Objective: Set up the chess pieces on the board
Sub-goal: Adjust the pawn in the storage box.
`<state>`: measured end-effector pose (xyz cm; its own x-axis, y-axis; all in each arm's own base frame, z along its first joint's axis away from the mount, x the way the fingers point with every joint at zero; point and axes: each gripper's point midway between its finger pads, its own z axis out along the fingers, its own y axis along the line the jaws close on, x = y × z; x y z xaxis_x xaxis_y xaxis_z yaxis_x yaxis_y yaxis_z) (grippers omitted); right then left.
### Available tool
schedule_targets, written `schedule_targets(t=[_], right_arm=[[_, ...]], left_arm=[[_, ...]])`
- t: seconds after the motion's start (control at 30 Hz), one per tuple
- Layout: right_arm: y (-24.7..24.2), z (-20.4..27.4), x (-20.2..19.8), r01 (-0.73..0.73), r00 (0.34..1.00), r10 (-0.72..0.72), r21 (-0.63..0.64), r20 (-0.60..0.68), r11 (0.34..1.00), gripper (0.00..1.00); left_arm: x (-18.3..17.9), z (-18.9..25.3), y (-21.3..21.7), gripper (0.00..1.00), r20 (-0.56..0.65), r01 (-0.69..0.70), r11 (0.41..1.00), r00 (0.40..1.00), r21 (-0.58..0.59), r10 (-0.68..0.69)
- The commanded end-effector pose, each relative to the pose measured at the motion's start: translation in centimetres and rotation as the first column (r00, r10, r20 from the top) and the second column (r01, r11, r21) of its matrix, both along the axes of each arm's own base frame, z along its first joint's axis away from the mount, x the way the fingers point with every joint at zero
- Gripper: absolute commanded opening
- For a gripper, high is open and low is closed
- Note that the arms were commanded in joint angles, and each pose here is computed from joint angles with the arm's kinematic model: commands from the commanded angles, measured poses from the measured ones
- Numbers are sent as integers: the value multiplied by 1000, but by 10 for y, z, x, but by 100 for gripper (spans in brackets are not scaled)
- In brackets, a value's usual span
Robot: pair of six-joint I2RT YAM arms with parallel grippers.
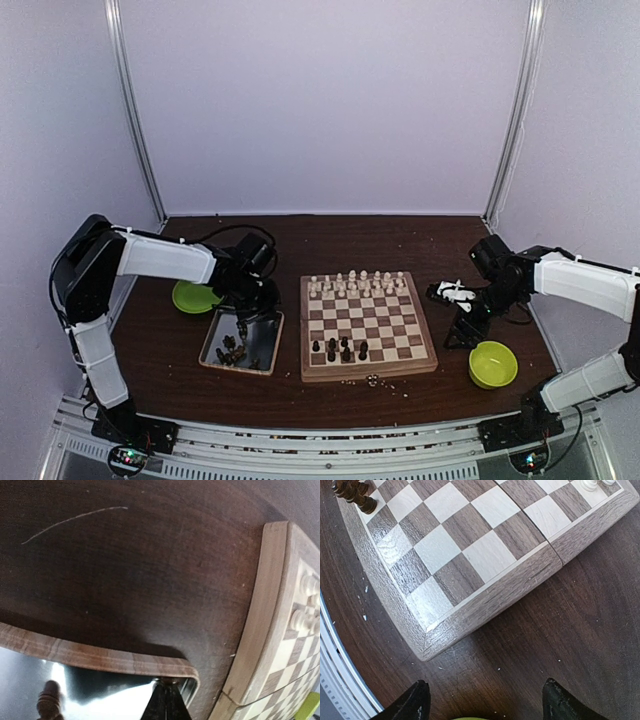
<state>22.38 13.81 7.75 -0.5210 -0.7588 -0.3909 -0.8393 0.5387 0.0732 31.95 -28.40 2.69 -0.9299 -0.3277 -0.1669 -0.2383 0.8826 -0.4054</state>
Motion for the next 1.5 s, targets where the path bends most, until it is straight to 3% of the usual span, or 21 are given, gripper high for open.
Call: schedule_targets(t=[0.0,0.17,0.3,0.5,0.77,1.03,1.47], right_arm=[[2,8,4,-12,1000,12,-3,23,1000,77],[3,7,3,-17,1000,17,-7,19,1000,77],[2,6,3,-18,1000,18,-12,20,1000,77],[2,5,3,-19,1000,19,-14,16,1000,77],[3,4,2,-20,1000,20,-14,13,1000,77],[3,4,2,-21,1000,21,-13,13,1000,77],[4,3,1,-25,1000,26,-15,4,1000,77]], left_arm=[[-26,-11,21,4,-80,219,966,975,136,-209],[-31,-6,30,7,-112,279,940,959,195,-261],[-24,2,32,9,-75,213,956,977,201,-202],[-17,16,15,13,4,50,998,999,43,-50],[-1,27,-7,22,23,-99,986,994,-130,103],[-1,13,-16,22,-59,-185,966,982,-180,177],[-14,35,-1,22,-41,-281,944,960,-171,278]])
